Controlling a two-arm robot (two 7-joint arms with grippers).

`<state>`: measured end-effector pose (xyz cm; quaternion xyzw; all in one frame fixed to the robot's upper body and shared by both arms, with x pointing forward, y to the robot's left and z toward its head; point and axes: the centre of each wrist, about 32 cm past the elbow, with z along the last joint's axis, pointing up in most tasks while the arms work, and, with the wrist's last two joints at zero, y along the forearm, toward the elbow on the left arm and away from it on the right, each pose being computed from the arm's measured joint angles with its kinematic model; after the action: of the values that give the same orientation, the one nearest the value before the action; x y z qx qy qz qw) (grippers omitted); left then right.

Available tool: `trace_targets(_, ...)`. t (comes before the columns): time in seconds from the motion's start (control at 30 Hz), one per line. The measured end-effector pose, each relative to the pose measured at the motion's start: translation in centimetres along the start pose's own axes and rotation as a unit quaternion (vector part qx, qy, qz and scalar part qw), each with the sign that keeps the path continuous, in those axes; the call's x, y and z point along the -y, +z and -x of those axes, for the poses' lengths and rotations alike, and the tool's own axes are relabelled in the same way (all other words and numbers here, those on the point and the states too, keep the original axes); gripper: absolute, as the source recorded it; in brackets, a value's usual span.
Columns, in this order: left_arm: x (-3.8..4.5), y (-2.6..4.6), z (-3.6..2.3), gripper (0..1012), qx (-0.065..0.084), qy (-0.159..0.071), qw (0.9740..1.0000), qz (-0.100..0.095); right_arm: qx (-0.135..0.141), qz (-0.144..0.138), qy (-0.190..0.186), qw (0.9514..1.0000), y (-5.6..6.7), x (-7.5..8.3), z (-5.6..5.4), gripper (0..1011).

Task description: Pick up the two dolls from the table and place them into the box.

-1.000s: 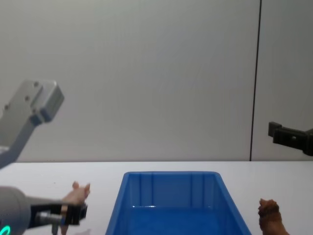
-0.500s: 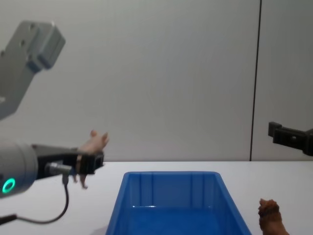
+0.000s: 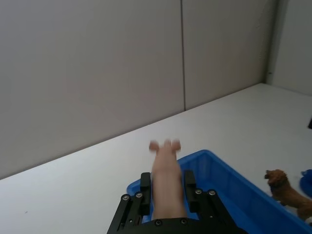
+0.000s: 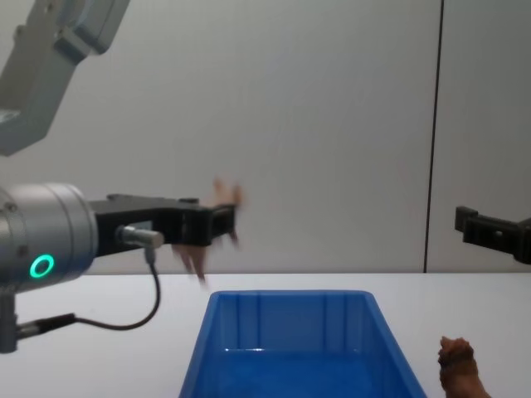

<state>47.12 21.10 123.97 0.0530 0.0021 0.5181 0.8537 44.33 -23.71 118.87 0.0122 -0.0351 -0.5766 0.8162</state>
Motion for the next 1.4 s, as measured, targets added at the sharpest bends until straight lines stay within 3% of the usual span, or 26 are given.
trace_targets(0.17,0.45,0.06,-0.04,534,-0.007,-0.035,0.9993,0.012,0.0,0.0,0.0,1.0,0.0,0.0,0.0,1001)
trace_targets(0.4,1.37,-0.05,0.05,753,-0.022,-0.09,0.9953,0.027,0.0,0.0,0.0,1.0,0.0,0.0,0.0,1001)
trace_targets(0.67,1.94,-0.16,0.18,992,-0.03,-0.121,0.9916,0.035,0.0,0.0,0.0,1.0,0.0,0.0,0.0,1001)
trace_targets(0.93,2.28,-0.21,0.23,1001,-0.035,-0.138,0.989,0.04,0.0,0.0,0.0,1.0,0.0,0.0,0.0,1001)
trace_targets(1.4,2.51,-0.23,0.28,1001,-0.038,-0.15,0.9869,0.044,0.0,0.0,0.0,1.0,0.0,0.0,0.0,1001)
